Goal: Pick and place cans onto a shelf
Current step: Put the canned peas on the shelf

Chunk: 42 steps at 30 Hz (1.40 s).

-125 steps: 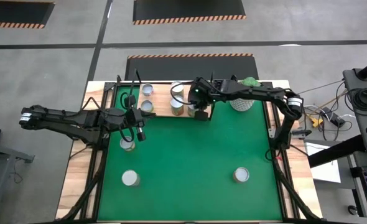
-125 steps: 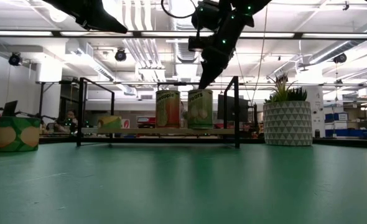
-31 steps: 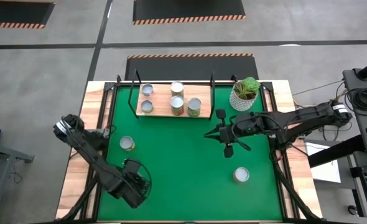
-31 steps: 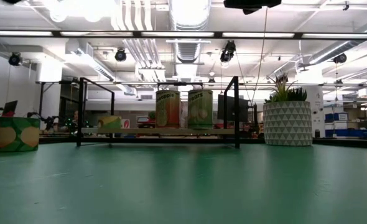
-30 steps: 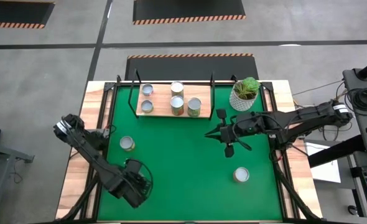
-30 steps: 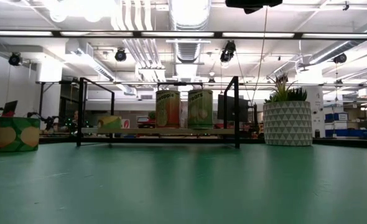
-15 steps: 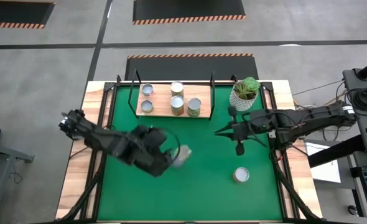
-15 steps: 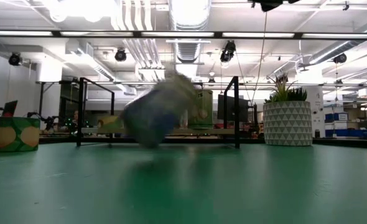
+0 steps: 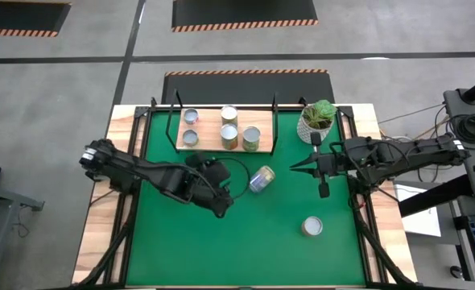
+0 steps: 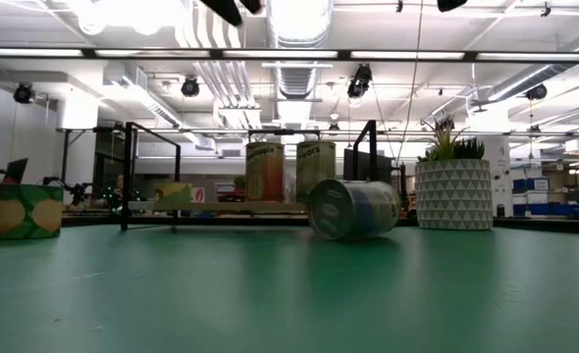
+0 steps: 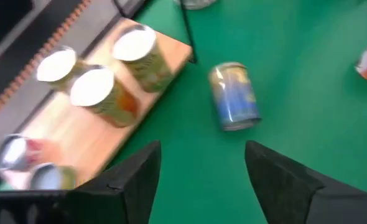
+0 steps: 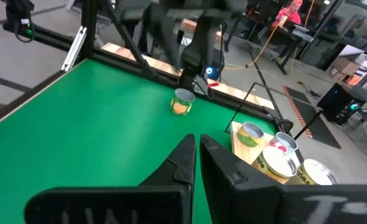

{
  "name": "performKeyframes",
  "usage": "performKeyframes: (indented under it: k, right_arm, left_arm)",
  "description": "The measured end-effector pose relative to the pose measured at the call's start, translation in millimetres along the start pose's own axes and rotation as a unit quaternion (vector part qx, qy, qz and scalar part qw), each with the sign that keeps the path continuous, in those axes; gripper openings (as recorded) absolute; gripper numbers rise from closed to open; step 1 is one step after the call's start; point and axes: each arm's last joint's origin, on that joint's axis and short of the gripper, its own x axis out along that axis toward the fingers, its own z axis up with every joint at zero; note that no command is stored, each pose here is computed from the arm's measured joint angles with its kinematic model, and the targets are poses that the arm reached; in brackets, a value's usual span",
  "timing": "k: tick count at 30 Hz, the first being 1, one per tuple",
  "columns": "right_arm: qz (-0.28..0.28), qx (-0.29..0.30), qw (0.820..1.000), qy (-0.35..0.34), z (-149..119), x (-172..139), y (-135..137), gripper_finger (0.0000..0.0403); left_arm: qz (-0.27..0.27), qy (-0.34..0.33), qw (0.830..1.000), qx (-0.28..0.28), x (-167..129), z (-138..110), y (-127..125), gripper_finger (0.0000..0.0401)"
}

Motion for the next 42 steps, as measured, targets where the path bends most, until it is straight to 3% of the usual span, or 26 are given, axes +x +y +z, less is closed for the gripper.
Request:
performKeyframes:
  k: [7, 12, 16, 21, 27, 32, 37, 42]
  right_arm:
    - [-0.01, 0.008, 1.0, 0.016, -2.7, -0.3, -0.4, 0.0013]
    - [-0.07, 0.02, 0.997, 0.037, -4.4, 0.3, -3.7, 0.0013]
    - [-0.075, 0.02, 0.996, 0.039, -4.5, 0.1, -4.0, 0.0013]
    - [-0.075, 0.016, 0.996, 0.039, -4.5, 0.1, -4.0, 0.0013]
    - [-0.075, 0.01, 0.996, 0.04, -4.4, 0.2, -4.0, 0.0013]
    - [-0.074, 0.007, 0.996, 0.043, -4.9, 0.3, -3.9, 0.0013]
    - [-0.073, 0.002, 0.996, 0.047, -5.7, 0.1, -3.6, 0.0013]
    - [-0.072, 0.0, 0.996, 0.05, -6.3, 0.2, -3.5, 0.0013]
  left_arm:
    - [-0.107, -0.001, 0.993, 0.045, 48.3, -28.6, -30.0, 0.0195]
    - [-0.141, -0.062, 0.987, 0.044, 75.6, -45.3, -41.4, 0.0189]
    - [-0.161, -0.123, 0.979, 0.033, 92.5, -53.1, -44.3, 0.0189]
    - [-0.137, -0.189, 0.972, -0.028, 113.5, -54.1, -33.0, 0.0189]
    - [-0.154, -0.176, 0.971, -0.055, 134.4, -49.6, -18.9, 0.0216]
    - [-0.119, -0.177, 0.976, -0.037, 156.4, -48.2, -27.4, 0.0279]
    - [-0.048, -0.185, 0.982, 0.011, 179.3, -41.8, -43.9, 0.034]
    - [-0.013, -0.154, 0.987, 0.037, 203.4, -39.5, -49.3, 0.035]
